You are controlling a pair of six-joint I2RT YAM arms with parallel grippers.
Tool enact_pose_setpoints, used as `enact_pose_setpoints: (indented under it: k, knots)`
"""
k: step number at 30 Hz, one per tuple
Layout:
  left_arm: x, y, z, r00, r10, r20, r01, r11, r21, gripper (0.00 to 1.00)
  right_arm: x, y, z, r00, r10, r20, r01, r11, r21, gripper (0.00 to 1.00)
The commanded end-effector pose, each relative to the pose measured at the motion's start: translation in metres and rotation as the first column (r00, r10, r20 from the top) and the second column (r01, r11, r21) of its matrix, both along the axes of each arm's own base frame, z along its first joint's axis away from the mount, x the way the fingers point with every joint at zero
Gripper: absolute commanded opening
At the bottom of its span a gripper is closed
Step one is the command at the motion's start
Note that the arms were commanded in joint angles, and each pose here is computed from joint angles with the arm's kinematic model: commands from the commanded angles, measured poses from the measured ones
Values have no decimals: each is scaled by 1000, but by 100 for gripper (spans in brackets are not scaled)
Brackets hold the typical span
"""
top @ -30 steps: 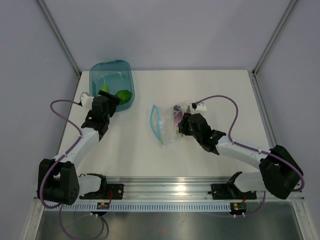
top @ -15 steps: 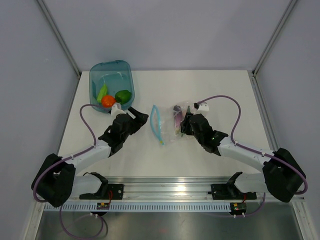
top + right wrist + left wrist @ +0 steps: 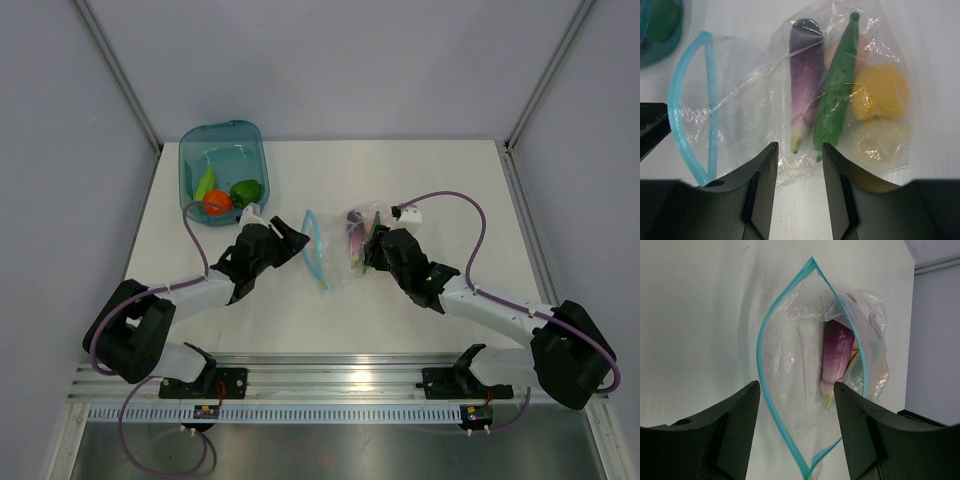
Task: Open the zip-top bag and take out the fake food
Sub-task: Pick up the fake vegetable from the zipper food storage bag.
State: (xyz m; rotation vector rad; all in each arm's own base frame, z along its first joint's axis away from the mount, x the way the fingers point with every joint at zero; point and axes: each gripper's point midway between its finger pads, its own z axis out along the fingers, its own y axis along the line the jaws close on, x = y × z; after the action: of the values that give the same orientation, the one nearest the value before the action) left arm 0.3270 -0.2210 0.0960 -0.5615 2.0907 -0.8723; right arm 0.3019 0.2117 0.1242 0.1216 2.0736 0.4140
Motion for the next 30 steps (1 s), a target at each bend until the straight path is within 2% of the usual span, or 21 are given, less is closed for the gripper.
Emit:
enact_pose_setpoints:
  k: [1, 10, 14, 30]
  knots:
    - [10, -18, 30, 995, -60, 82, 64, 997, -48, 64, 4, -8, 11, 998, -36, 42, 36, 999, 2, 47]
    - [8, -30, 20, 991, -124, 48, 126, 990, -56, 63, 3, -6, 8, 999, -32, 28, 32, 999, -2, 47]
    - [10, -40, 18, 985, -168, 40, 170, 984, -61, 57, 3, -7, 9, 999, -33, 31, 32, 999, 3, 48]
    - [10, -64, -2, 966, -257, -6, 256, 965, -56, 55, 5, -1, 2, 1000, -16, 10, 16, 1000, -10, 47]
